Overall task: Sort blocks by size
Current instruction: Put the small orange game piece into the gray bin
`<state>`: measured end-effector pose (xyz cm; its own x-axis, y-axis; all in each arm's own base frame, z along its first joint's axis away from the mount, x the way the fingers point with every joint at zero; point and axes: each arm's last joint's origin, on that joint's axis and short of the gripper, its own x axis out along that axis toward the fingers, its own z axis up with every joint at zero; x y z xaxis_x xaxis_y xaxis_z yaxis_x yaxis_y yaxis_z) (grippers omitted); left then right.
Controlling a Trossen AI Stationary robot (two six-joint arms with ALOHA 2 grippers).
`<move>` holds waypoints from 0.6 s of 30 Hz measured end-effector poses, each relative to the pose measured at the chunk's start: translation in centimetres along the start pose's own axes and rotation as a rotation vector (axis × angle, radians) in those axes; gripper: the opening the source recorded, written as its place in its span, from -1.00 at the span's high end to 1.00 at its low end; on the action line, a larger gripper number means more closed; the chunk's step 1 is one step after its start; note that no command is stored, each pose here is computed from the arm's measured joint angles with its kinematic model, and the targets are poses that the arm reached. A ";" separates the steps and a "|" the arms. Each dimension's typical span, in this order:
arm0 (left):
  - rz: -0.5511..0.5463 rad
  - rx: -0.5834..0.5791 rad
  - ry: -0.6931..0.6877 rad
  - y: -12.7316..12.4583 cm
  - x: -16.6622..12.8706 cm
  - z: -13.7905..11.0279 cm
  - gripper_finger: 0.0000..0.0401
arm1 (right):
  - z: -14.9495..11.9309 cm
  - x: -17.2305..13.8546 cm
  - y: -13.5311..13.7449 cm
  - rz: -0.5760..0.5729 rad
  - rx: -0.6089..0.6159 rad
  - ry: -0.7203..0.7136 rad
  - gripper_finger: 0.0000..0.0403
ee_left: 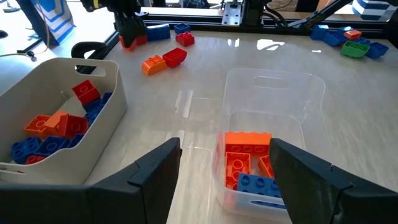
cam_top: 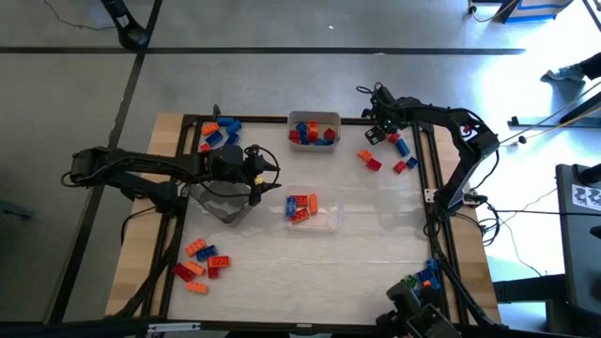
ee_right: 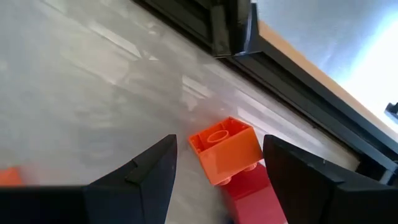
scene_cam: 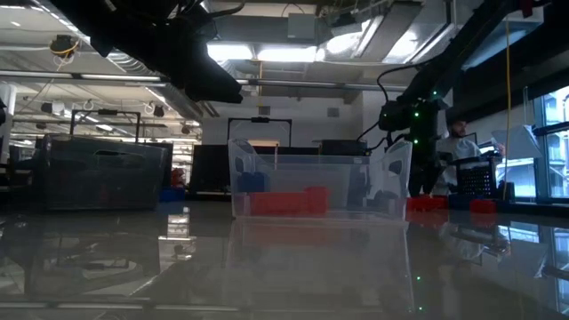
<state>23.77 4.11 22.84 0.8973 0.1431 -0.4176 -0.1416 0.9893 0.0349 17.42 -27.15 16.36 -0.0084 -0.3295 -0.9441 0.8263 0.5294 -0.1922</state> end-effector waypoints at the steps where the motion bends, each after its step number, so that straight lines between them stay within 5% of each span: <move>1: 0.000 0.000 0.000 0.0 0.0 0.0 -0.16 | 0.0 0.0 0.0 0.001 0.000 0.001 -0.17; 18: 0.000 0.000 0.002 0.0 0.0 0.0 -0.16 | -0.3 0.0 0.2 0.061 -0.030 0.031 -0.17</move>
<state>23.76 4.11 22.82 0.8963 0.1429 -0.4197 -0.1415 0.9893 0.0346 17.39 -26.78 16.23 0.0234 -0.2716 -0.9621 0.8084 0.5714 -0.1416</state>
